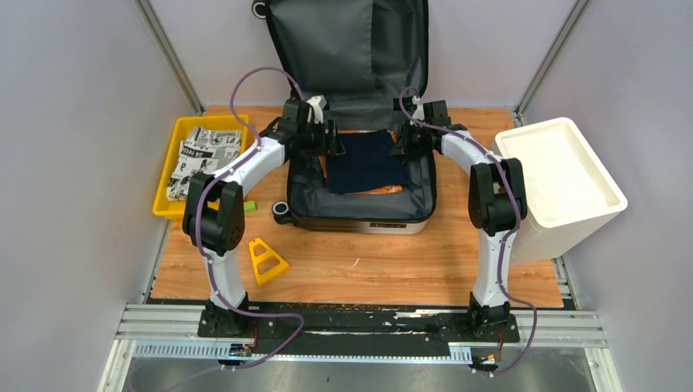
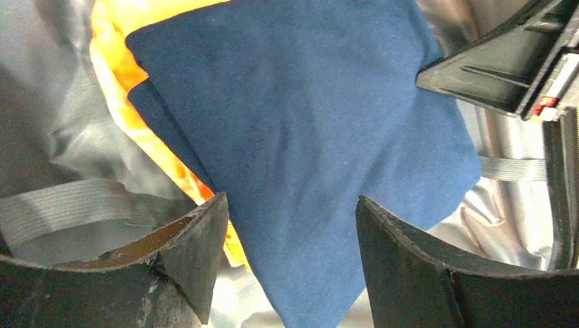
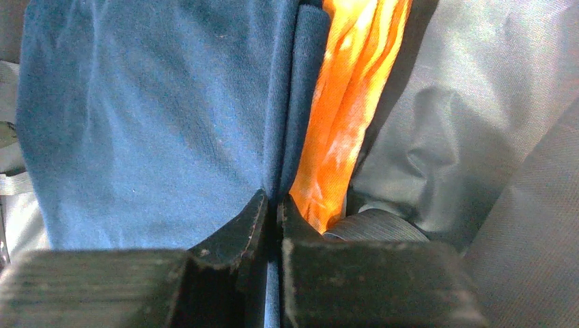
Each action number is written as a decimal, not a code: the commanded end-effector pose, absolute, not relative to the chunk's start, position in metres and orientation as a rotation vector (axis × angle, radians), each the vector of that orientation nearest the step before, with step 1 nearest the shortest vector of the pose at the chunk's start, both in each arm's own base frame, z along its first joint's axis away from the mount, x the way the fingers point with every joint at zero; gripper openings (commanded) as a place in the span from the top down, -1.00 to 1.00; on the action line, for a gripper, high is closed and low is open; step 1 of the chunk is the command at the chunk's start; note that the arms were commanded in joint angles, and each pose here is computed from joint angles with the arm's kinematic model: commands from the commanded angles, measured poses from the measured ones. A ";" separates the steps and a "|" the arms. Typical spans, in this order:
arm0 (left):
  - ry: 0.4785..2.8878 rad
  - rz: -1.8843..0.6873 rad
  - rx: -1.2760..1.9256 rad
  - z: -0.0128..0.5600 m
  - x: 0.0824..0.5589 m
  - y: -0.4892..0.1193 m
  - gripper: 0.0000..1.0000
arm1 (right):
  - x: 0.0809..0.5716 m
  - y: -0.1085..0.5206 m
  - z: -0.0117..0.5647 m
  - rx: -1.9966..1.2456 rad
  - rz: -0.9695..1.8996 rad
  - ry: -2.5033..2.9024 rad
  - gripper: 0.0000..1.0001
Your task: Open, take out, and arrange the luggage
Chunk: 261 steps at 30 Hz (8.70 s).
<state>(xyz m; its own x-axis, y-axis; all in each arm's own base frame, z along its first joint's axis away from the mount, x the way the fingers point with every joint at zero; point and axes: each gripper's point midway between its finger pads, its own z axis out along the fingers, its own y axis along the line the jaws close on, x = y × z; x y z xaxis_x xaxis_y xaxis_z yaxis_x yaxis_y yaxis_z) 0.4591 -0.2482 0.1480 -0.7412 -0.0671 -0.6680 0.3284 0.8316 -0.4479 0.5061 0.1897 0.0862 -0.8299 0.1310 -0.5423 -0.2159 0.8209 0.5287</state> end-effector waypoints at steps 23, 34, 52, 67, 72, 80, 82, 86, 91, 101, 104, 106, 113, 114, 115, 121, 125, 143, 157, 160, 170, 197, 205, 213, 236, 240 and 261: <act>2.364 -0.750 0.146 0.112 0.463 -0.248 -0.40 | 0.519 0.170 0.078 -0.040 0.719 2.406 1.00; 2.284 -0.789 0.186 0.155 0.467 -0.254 0.79 | 0.518 0.175 0.111 -0.035 0.750 2.348 1.00; 2.316 -0.783 0.217 0.157 0.466 -0.255 0.56 | 0.514 0.187 0.121 -0.045 0.799 2.337 1.00; 2.276 -0.728 0.201 0.144 0.479 -0.223 -0.52 | 0.514 0.181 0.107 -0.046 0.763 2.360 1.00; 2.291 -0.782 0.181 0.126 0.483 -0.231 -0.53 | 0.515 0.180 0.104 -0.037 0.771 2.366 1.00; 2.236 -0.878 0.192 0.126 0.488 -0.245 -0.31 | 0.516 0.178 0.103 -0.043 0.758 2.367 1.00; 2.242 -0.875 0.180 0.124 0.488 -0.244 -0.31 | 0.516 0.179 0.102 -0.042 0.762 2.367 1.00; 2.242 -0.879 0.161 0.121 0.488 -0.245 -0.35 | 0.516 0.180 0.101 -0.040 0.764 2.370 1.00; 2.236 -0.913 0.131 0.121 0.489 -0.248 -0.37 | 0.516 0.180 0.101 -0.038 0.767 2.371 1.00; 2.228 -0.947 0.112 0.120 0.492 -0.253 -0.19 | 0.515 0.180 0.103 -0.035 0.775 2.370 1.00; 2.207 -0.959 0.123 0.131 0.493 -0.255 0.17 | 0.514 0.183 0.104 -0.037 0.793 2.370 1.00; 2.188 -0.961 0.130 0.141 0.494 -0.255 0.49 | 0.514 0.184 0.107 -0.036 0.806 2.361 1.00; 2.158 -0.928 0.195 0.163 0.493 -0.263 0.51 | 0.516 0.186 0.118 -0.033 0.821 2.334 1.00; 2.161 -0.927 0.199 0.163 0.493 -0.264 0.53 | 0.516 0.186 0.117 -0.034 0.822 2.335 1.00; 2.165 -0.930 0.200 0.162 0.493 -0.265 0.53 | 0.516 0.186 0.118 -0.034 0.821 2.333 1.00; 2.172 -0.927 0.210 0.162 0.489 -0.270 0.37 | 0.514 0.188 0.115 -0.042 0.840 2.341 1.00; 2.186 -0.915 0.221 0.159 0.488 -0.270 0.64 | 0.513 0.191 0.119 -0.035 0.859 2.338 1.00; 2.195 -0.780 0.240 0.204 0.485 -0.253 1.00 | 0.502 0.207 0.154 -0.029 0.951 2.271 1.00; 2.248 -0.721 0.215 0.183 0.488 -0.246 1.00 | 0.506 0.205 0.154 -0.020 0.933 2.259 1.00; 2.224 -0.782 0.228 0.175 0.492 -0.256 1.00 | 0.512 0.199 0.145 -0.004 0.905 2.271 1.00; 2.259 -0.766 0.206 0.153 0.494 -0.254 1.00 | 0.517 0.183 0.131 0.028 0.880 2.288 1.00; 2.171 -0.349 0.347 0.279 0.458 -0.144 1.00 | 0.469 0.312 0.264 -0.152 1.153 2.083 1.00; 2.159 -0.134 0.389 0.295 0.444 -0.068 1.00 | 0.450 0.389 0.281 -0.204 1.255 2.019 1.00; 2.151 0.065 0.243 0.299 0.443 0.018 1.00 | 0.442 0.472 0.272 -0.249 1.367 1.957 1.00; 2.289 0.436 0.116 0.223 0.449 0.153 1.00 | 0.460 0.592 0.222 -0.233 1.516 1.594 0.90; 2.317 0.481 0.110 0.196 0.462 0.171 1.00 | 0.453 0.576 0.233 -0.315 1.498 1.585 0.19; 2.319 0.854 0.013 0.147 0.494 0.250 1.00 | 0.394 0.438 0.355 -0.540 1.373 1.477 0.09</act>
<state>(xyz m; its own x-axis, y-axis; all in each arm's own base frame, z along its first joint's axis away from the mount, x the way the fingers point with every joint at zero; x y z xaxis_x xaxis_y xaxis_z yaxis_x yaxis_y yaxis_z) 0.4851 0.2184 0.1147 -0.8266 0.2158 -0.5198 -0.0837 0.8662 0.4926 0.3763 0.4491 0.3984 -0.2912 0.3665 -0.8837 -0.9039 0.1970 0.3795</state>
